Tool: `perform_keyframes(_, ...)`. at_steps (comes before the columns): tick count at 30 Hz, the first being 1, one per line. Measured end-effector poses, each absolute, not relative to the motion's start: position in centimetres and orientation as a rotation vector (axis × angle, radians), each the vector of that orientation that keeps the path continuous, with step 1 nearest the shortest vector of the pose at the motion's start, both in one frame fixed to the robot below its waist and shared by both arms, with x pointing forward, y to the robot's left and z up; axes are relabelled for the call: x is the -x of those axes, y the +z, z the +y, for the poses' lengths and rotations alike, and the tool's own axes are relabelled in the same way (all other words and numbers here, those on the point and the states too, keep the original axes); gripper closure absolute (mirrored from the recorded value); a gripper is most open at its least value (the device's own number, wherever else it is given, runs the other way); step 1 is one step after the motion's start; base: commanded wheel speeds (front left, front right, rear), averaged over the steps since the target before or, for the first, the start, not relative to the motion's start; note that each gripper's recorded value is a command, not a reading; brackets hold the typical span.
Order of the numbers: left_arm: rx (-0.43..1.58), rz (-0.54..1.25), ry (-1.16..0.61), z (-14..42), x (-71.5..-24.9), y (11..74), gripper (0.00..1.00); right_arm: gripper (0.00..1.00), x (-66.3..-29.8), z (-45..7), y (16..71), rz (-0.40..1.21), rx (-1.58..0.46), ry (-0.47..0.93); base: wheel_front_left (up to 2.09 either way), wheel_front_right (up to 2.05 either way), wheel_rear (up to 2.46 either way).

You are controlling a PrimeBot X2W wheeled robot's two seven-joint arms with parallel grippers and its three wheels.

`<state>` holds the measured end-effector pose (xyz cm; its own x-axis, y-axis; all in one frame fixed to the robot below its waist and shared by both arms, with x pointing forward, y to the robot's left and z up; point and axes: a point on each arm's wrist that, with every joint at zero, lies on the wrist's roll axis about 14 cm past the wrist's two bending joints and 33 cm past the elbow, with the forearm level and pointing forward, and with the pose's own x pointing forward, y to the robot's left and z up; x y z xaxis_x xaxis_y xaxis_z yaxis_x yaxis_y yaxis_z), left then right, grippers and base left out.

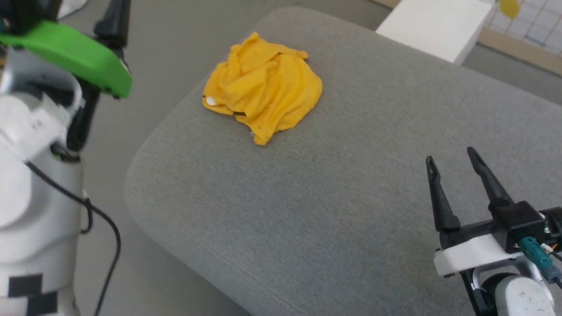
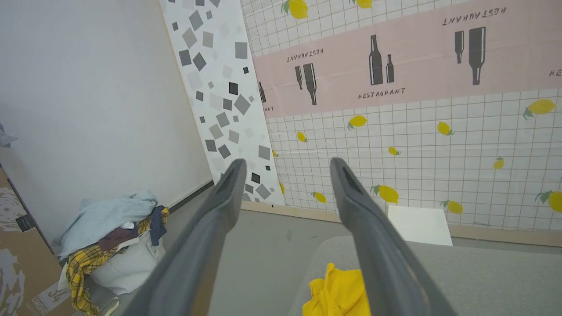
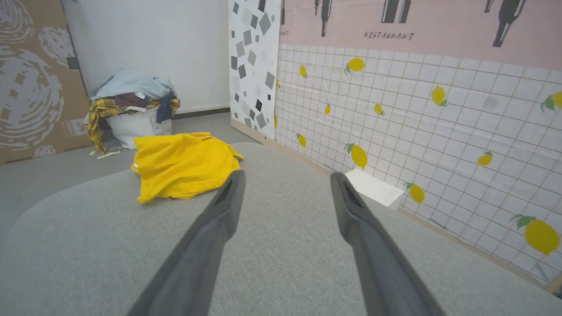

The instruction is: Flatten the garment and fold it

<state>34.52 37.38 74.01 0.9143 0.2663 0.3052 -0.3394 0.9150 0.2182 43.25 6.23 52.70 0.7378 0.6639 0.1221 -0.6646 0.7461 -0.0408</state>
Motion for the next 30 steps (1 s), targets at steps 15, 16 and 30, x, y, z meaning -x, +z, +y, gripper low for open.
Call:
perform_keyframes(15,-0.280,0.187,0.224,37.7,-47.3,60.9,0.00,0.00,-48.1,0.5,48.9,-0.057,0.051,0.632,0.00,0.00,0.00)
perform_keyframes(16,-0.264,0.213,0.217,37.5,-47.7,59.8,0.00,0.00,-48.3,0.1,48.6,-0.053,0.050,0.622,0.00,0.00,0.00)
perform_keyframes(30,-0.128,0.808,0.157,35.4,-48.6,42.3,0.00,0.00,-50.1,-5.3,43.3,0.072,0.080,0.505,0.00,0.00,0.00)
